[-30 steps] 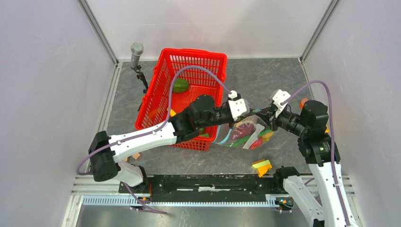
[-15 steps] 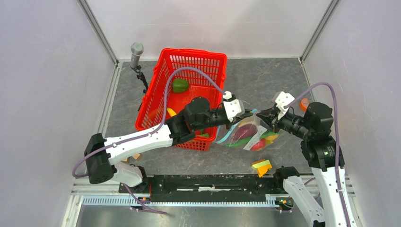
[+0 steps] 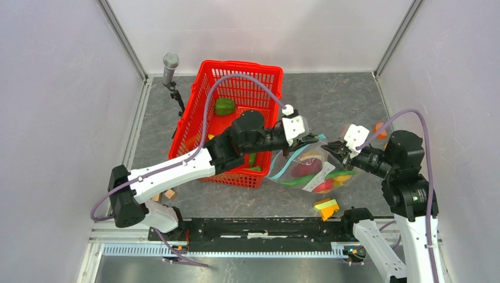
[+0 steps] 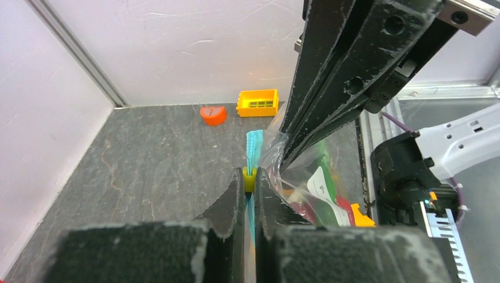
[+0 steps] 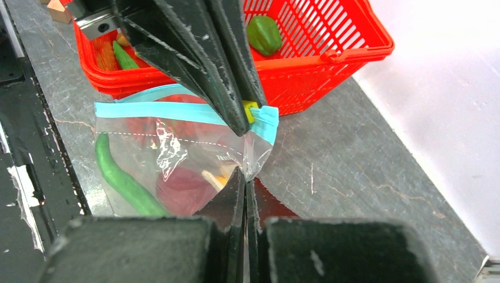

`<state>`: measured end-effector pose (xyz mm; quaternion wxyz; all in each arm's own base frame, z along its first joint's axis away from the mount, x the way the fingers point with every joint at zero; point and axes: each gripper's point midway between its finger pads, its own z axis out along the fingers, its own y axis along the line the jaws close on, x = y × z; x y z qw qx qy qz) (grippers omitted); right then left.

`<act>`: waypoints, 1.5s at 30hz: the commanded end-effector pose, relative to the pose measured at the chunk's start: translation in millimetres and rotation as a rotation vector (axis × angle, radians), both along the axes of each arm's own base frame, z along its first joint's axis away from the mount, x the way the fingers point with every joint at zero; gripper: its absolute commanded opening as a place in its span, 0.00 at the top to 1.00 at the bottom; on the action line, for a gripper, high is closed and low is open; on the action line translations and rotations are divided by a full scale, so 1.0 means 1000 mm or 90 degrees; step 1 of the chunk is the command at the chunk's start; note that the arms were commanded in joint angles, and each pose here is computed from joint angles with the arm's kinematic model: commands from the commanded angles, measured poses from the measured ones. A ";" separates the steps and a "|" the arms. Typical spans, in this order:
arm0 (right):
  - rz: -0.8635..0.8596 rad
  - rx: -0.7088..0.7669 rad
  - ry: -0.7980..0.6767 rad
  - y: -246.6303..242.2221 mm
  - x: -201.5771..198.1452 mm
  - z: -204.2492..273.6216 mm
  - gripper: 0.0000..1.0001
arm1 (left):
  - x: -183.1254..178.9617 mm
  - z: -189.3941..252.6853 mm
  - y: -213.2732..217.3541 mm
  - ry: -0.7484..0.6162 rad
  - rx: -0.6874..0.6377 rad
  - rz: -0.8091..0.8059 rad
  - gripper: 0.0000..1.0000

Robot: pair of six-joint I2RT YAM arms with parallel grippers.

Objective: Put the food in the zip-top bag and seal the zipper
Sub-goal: Zip the zipper food storage bag at the center of the board.

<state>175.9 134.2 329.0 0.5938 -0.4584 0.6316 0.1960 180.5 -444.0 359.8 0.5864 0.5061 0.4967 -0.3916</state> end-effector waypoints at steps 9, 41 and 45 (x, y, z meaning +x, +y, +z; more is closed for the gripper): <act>0.053 0.009 -0.037 0.009 -0.011 0.017 0.72 | -0.014 0.002 -0.007 0.000 0.047 -0.097 0.98; -0.189 0.054 -0.034 -0.030 0.044 0.025 1.00 | -0.013 -0.034 0.021 0.031 0.060 -0.037 0.98; -0.273 0.070 -0.046 -0.049 0.051 0.036 1.00 | -0.011 -0.038 0.026 0.038 0.058 -0.019 0.98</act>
